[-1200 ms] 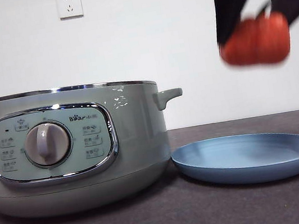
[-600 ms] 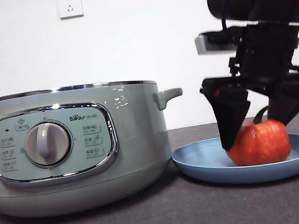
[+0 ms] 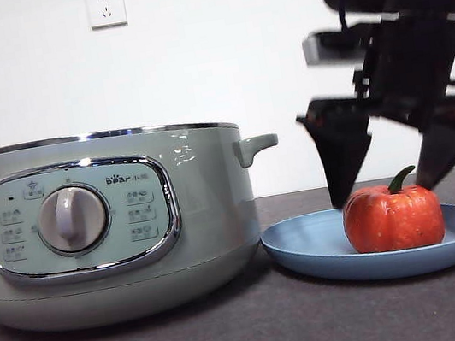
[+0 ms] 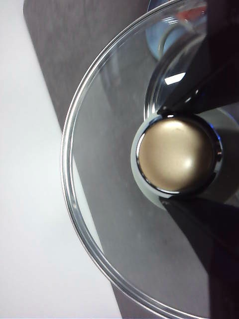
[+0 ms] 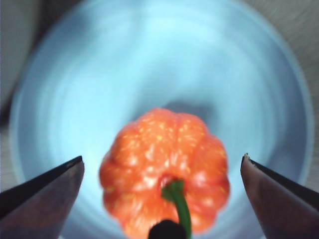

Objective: Take the pumpkin out from the steamer,put the pumpkin in the blue plate,close the lid

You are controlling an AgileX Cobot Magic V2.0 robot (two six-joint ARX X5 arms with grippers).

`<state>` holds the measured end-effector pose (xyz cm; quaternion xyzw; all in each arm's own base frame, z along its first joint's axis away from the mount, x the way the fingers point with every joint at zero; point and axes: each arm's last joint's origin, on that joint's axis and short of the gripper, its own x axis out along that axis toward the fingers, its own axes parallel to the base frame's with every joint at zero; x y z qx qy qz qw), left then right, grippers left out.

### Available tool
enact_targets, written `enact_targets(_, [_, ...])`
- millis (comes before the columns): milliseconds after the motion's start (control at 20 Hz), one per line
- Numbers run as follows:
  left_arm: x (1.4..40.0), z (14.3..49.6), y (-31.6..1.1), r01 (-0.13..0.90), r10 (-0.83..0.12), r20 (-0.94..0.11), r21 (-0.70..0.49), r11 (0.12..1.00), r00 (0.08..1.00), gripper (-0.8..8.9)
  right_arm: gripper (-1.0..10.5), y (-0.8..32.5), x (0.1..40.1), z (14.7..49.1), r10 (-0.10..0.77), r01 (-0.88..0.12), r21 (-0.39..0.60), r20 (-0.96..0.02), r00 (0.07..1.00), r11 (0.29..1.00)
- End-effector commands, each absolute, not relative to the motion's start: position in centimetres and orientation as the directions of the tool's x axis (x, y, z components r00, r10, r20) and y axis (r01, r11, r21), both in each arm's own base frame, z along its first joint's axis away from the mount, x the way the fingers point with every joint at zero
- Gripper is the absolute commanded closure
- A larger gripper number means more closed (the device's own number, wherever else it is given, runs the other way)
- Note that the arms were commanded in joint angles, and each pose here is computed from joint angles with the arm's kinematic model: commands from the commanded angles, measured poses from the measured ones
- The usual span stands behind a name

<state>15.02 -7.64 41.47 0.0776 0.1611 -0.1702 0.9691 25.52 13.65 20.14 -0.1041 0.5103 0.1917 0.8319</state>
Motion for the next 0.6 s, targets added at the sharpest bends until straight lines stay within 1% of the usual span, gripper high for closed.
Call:
enact_targets(50, [15.3, 41.8, -7.9, 0.366, -0.321, -0.317, 0.092, 0.926, 0.893, 8.22, 3.2, 13.2, 24.6, 22.0, 0.233, -0.414, 0.029, -0.861, 0.451, 0.910])
enact_targets(200, [17.1, 40.2, -9.0, 0.407, -0.344, -0.413, 0.073, 0.911, 0.844, 8.22, 3.2, 12.3, 23.0, 25.3, 0.282, -0.416, 0.039, -0.792, 0.541, 0.908])
enact_targets(350, [19.2, 39.0, -10.1, 0.417, -0.343, -0.462, 0.066, 0.907, 0.818, 8.22, 3.2, 11.2, 21.0, 28.3, 0.328, -0.411, 0.056, -0.705, 0.629, 0.910])
enact_targets(450, [20.6, 38.1, -11.0, 0.448, -0.374, -0.482, 0.043, 0.893, 0.792, 8.22, 3.2, 10.4, 19.6, 30.2, 0.356, -0.414, 0.064, -0.640, 0.681, 0.908])
enact_targets(600, [22.4, 36.6, -12.1, 0.449, -0.367, -0.535, 0.025, 0.893, 0.761, 8.22, 3.2, 9.3, 17.6, 32.3, 0.384, -0.418, 0.069, -0.551, 0.741, 0.906])
